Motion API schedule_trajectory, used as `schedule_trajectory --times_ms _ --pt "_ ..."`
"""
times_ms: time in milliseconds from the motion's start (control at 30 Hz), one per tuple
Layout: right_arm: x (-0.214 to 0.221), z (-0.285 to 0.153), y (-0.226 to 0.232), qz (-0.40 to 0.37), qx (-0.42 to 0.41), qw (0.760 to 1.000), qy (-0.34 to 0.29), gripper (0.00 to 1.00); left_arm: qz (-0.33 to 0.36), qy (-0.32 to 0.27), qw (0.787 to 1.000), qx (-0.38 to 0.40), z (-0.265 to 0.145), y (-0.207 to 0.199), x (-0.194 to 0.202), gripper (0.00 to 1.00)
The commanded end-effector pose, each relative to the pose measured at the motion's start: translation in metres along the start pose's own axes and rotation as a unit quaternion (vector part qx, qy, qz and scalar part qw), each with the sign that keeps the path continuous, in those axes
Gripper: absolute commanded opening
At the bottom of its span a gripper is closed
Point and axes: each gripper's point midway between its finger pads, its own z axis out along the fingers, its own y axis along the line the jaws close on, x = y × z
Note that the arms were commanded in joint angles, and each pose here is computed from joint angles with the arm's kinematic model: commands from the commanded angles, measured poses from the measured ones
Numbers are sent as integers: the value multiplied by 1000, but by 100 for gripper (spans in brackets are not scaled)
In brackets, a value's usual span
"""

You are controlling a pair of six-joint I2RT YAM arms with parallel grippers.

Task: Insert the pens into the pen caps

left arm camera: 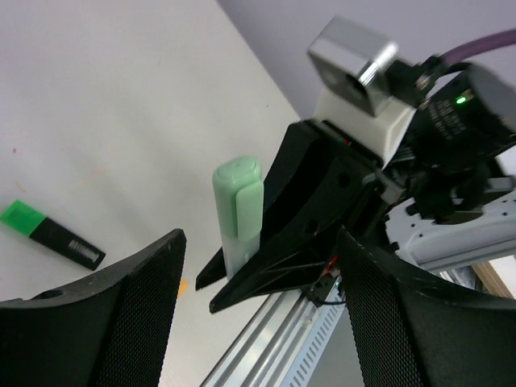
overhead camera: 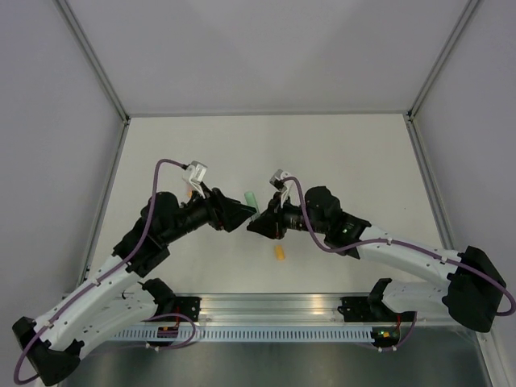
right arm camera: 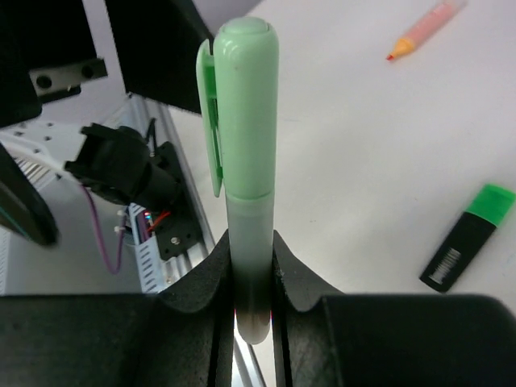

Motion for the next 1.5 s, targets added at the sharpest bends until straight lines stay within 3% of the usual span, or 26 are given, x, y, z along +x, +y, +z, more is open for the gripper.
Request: schedule_trajectory --times_ms 0,133,300,567,667,700,767,800,867,967,1467 --pt "-18 -13 44 -25 -107 993 -31 0 42 -54 996 52 -19 -39 -41 80" --pt "-20 -20 65 -18 -165 986 -35 0 26 -94 995 33 -25 -41 -63 79" --pt "-19 -26 78 -16 -202 979 -36 0 24 -64 996 63 -13 -52 -57 75" --pt "-20 -29 84 -10 -217 975 -37 0 32 -63 992 107 -8 -60 -50 67" --pt "-20 -30 85 -9 -222 974 -37 0 37 -54 990 127 -5 -63 -43 53" --pt "-21 -31 86 -9 -223 974 -38 0 35 -51 989 135 -5 -64 -40 41" --pt "-21 -30 87 -9 -224 974 -39 0 34 -42 984 170 -6 -71 -31 29" --pt "-23 -30 88 -10 -227 973 -43 0 26 -35 982 183 -6 -73 -26 17" --pt "-30 -28 89 -11 -226 973 -52 0 15 -12 980 199 -5 -70 -8 3" --pt "-39 -25 88 -16 -213 976 -44 0 3 0 975 224 -9 -70 7 2" --pt "-159 -66 103 -60 -196 964 -169 0 -27 26 972 233 -13 -50 46 2"
